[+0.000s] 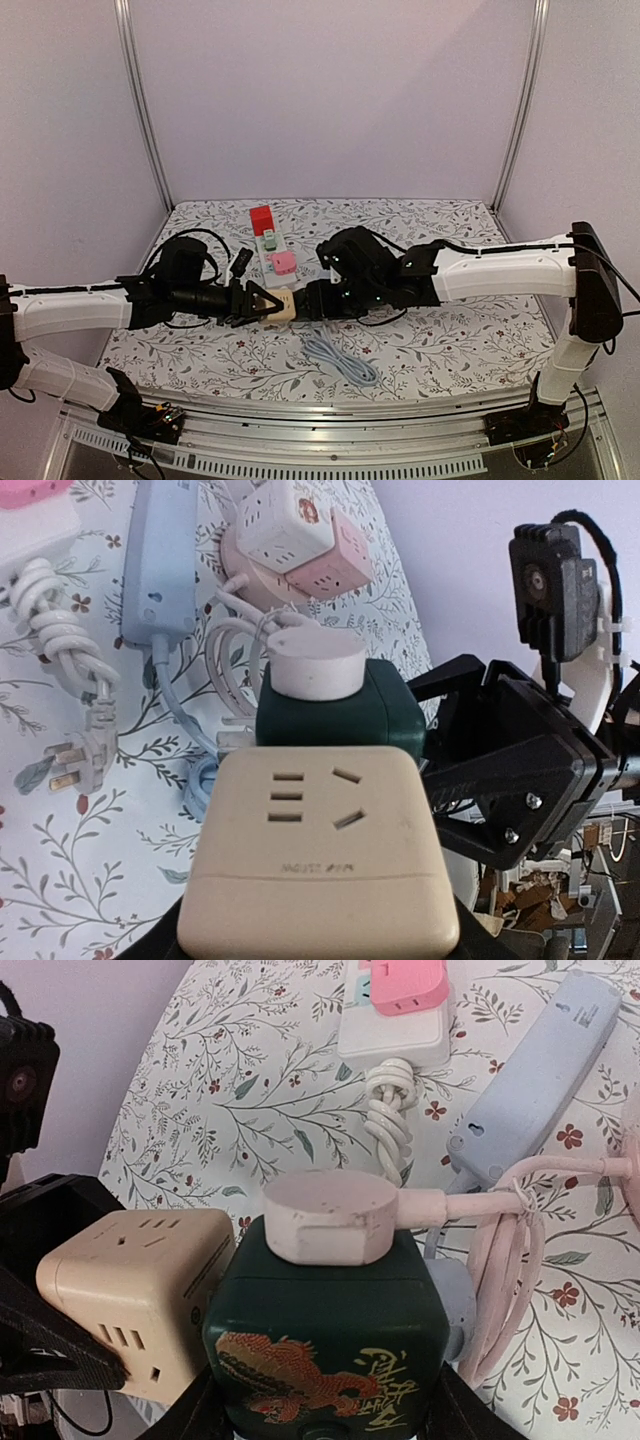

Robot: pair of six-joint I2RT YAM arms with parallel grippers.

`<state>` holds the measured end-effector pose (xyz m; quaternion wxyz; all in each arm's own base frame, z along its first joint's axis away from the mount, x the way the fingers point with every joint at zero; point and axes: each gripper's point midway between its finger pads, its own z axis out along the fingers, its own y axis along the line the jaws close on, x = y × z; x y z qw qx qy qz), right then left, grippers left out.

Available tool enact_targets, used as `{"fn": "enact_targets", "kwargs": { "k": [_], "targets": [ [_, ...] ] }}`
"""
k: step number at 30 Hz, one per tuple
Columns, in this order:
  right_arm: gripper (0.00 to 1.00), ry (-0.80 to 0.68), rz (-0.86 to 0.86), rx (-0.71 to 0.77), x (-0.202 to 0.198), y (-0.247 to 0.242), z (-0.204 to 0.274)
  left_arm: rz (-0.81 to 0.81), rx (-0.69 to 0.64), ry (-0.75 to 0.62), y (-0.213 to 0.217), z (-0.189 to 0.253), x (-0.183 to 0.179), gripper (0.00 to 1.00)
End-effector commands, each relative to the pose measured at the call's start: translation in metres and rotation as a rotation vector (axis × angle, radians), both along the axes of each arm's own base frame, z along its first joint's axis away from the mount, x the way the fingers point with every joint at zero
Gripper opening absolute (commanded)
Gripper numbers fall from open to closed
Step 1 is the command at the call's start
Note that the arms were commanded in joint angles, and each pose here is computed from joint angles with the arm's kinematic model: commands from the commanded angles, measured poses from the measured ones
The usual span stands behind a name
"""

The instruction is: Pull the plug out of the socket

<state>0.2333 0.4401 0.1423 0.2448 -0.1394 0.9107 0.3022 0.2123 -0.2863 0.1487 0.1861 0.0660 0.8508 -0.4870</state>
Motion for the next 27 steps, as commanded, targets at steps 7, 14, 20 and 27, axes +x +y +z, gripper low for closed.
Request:
{"fn": "enact_targets", "kwargs": {
  "k": [7,14,20,27],
  "targets": [
    [0.29,-0.233,0.103,-0.049,0.007,-0.019,0.028,-0.113,-0.163,-0.058,-0.016,0.053,-0.007,0.04],
    [0.29,-0.220,0.048,-0.031,0.008,-0.025,0.031,-0.120,-0.175,-0.054,-0.018,0.054,-0.006,0.04],
    [0.29,-0.126,-0.093,0.002,0.024,-0.035,0.027,-0.123,-0.188,-0.088,-0.017,0.060,-0.006,0.04],
    [0.29,-0.093,-0.183,0.010,0.040,-0.049,0.024,-0.060,-0.136,-0.087,0.001,0.056,0.003,0.04]
  ]
}}
